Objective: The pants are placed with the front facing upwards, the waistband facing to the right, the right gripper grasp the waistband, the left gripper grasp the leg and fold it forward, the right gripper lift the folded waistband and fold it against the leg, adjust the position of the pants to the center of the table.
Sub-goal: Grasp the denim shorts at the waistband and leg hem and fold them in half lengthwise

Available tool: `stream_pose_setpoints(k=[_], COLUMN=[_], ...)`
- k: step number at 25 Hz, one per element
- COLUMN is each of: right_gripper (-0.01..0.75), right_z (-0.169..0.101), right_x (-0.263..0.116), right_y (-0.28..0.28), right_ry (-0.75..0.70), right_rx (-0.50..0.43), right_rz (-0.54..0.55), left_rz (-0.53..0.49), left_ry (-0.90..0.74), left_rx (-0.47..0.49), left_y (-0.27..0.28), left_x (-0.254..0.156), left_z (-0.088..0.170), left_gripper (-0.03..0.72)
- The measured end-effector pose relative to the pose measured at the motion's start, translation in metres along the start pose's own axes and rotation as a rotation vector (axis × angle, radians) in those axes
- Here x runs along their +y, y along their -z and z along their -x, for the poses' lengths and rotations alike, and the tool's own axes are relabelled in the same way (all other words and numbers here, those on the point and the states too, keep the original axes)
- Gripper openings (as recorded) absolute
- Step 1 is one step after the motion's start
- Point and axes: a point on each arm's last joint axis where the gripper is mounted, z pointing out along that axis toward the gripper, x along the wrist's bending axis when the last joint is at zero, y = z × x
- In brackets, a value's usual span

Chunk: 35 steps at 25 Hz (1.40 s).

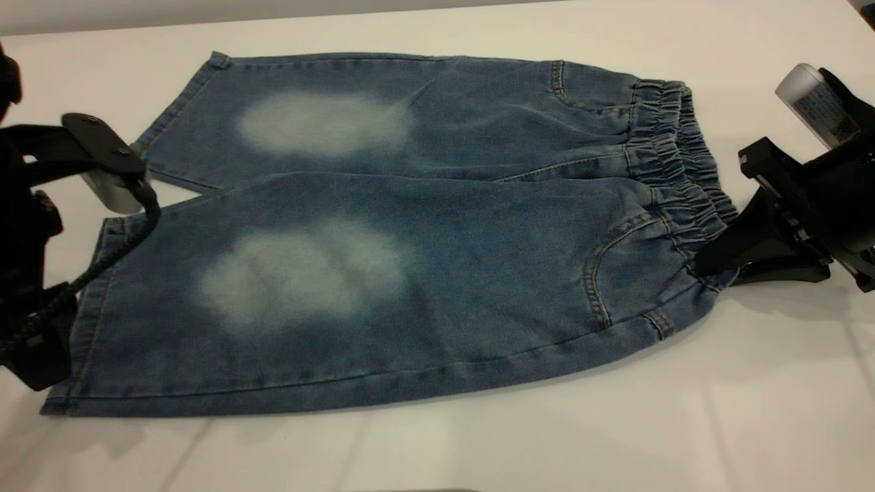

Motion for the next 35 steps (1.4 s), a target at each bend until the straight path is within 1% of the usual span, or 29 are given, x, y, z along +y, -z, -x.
stream_pose_setpoints(k=[3, 9, 20, 23, 26, 29, 32, 34, 35], right_gripper=[0.044, 0.048, 0.049, 0.050, 0.050, 0.052, 0.052, 0.054, 0.055], right_z=[0.000, 0.000, -0.001, -0.001, -0.001, -0.001, -0.001, -0.002, -0.002], right_x=[0.000, 0.000, 0.000, 0.000, 0.000, 0.000, 0.000, 0.000, 0.000], right_y=[0.000, 0.000, 0.000, 0.000, 0.000, 0.000, 0.000, 0.000, 0.000], right_ry=[0.009, 0.016, 0.016, 0.016, 0.016, 0.016, 0.016, 0.018, 0.018], right_rx=[0.002, 0.005, 0.006, 0.006, 0.007, 0.009, 0.016, 0.022, 0.023], right_rz=[0.000, 0.000, 0.001, 0.001, 0.001, 0.000, -0.002, -0.003, -0.003], left_rz=[0.018, 0.001, -0.051, -0.058, -0.059, -0.062, -0.063, -0.066, -0.066], left_ry=[-0.043, -0.091, -0.106, -0.110, -0.126, -0.129, -0.093, -0.054, -0.033], left_rx=[0.005, -0.011, -0.048, -0.051, -0.044, -0.019, 0.006, 0.015, 0.016], left_y=[-0.006, -0.018, -0.040, -0.043, -0.044, -0.045, -0.045, -0.045, -0.045], left_x=[0.004, 0.009, 0.009, 0.010, 0.010, 0.011, 0.011, 0.011, 0.011], left_z=[0.000, 0.008, 0.012, 0.012, 0.011, 0.008, 0.006, 0.006, 0.005], left_gripper=[0.515, 0.515, 0.515, 0.497, 0.419, 0.274, 0.148, 0.105, 0.097])
